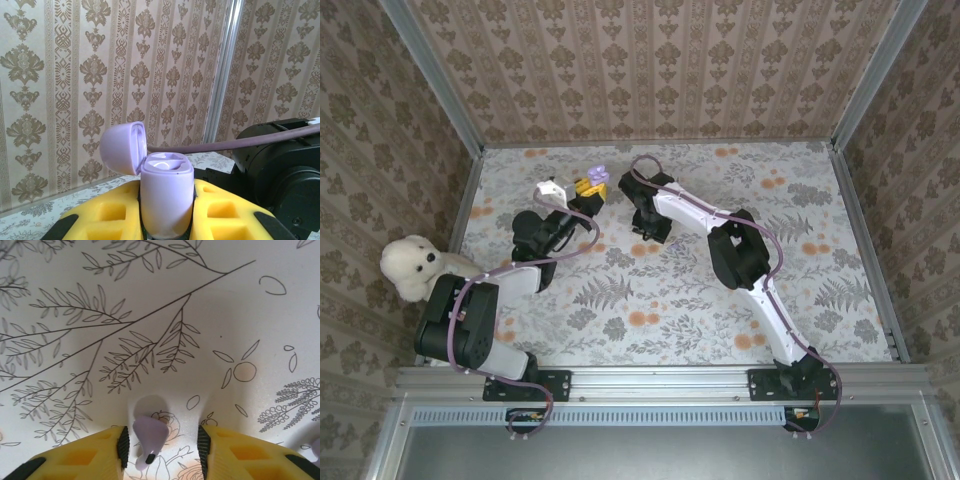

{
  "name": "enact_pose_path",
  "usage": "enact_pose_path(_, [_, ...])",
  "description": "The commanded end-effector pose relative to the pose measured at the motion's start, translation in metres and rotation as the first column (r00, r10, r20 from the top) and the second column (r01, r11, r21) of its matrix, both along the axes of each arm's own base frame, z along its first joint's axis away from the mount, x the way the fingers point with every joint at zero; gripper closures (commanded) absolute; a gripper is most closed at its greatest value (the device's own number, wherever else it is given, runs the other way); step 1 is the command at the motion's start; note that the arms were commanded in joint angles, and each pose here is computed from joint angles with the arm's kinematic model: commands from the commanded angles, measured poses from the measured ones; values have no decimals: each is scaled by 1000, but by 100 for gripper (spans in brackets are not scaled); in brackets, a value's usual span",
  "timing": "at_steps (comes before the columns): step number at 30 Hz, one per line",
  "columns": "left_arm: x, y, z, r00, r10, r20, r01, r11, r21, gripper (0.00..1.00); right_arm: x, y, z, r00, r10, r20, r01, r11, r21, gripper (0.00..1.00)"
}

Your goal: Insert wireless bluetooth earbuds into charging case

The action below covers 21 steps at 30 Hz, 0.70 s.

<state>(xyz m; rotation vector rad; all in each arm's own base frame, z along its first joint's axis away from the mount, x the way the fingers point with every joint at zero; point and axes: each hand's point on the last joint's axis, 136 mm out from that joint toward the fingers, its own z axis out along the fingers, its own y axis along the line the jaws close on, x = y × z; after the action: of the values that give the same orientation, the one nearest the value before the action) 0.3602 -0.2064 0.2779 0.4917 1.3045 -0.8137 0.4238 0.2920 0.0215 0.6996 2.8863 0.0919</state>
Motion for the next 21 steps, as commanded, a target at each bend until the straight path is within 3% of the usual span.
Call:
enact_pose_path(1, [-9, 3, 19, 998, 1, 56, 1, 999, -32, 100, -3, -5, -2, 999, 48, -15, -49, 997, -54, 59])
enact_pose_path(11, [-8, 4, 18, 999, 3, 50, -1, 999, -37, 100, -6, 1, -1, 959, 283, -28, -284, 957, -58, 74])
enact_pose_path(21, [-7, 4, 19, 999, 4, 49, -2, 999, -39, 100, -24, 10, -1, 875, 481, -49, -483, 875, -41, 77])
